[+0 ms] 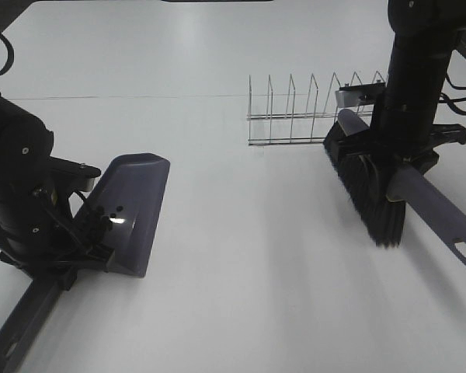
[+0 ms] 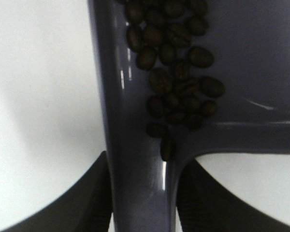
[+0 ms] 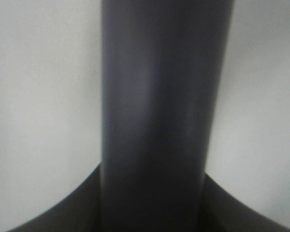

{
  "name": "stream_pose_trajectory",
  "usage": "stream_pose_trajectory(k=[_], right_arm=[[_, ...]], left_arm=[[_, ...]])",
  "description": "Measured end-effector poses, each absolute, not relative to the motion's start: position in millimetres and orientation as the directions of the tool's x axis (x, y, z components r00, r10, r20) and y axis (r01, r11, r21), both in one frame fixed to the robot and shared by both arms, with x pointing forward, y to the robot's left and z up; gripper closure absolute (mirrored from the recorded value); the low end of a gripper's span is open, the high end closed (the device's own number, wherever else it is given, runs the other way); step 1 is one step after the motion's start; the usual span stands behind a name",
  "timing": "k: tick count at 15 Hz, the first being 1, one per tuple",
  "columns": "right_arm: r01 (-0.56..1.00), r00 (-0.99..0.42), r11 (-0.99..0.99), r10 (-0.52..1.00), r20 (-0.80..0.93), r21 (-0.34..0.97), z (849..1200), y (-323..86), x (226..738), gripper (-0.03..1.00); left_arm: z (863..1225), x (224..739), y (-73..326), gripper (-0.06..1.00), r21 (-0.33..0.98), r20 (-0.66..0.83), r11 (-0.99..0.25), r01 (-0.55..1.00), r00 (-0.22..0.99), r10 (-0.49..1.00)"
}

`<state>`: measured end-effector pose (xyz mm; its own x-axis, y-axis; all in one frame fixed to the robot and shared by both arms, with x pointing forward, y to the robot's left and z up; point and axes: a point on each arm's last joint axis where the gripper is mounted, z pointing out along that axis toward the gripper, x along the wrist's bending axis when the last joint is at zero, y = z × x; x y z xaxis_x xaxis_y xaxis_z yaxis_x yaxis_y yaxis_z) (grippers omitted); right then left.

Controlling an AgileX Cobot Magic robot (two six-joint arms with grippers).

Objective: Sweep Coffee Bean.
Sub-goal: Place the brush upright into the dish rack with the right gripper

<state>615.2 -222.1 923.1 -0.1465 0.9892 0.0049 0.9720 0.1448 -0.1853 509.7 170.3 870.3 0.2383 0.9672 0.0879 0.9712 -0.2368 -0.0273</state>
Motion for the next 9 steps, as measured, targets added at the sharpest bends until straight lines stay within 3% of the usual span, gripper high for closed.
stream_pose_trajectory(k=[9], right_arm=[[0.987,-0.145,0.145,0.989,0.017,-0.073,920.0,-210.9,668.5,0.67]], left_arm=[[870.3,509.4,170.3,0.6,-0.03,0.087,-0.234,0.972,0.236,0.968]])
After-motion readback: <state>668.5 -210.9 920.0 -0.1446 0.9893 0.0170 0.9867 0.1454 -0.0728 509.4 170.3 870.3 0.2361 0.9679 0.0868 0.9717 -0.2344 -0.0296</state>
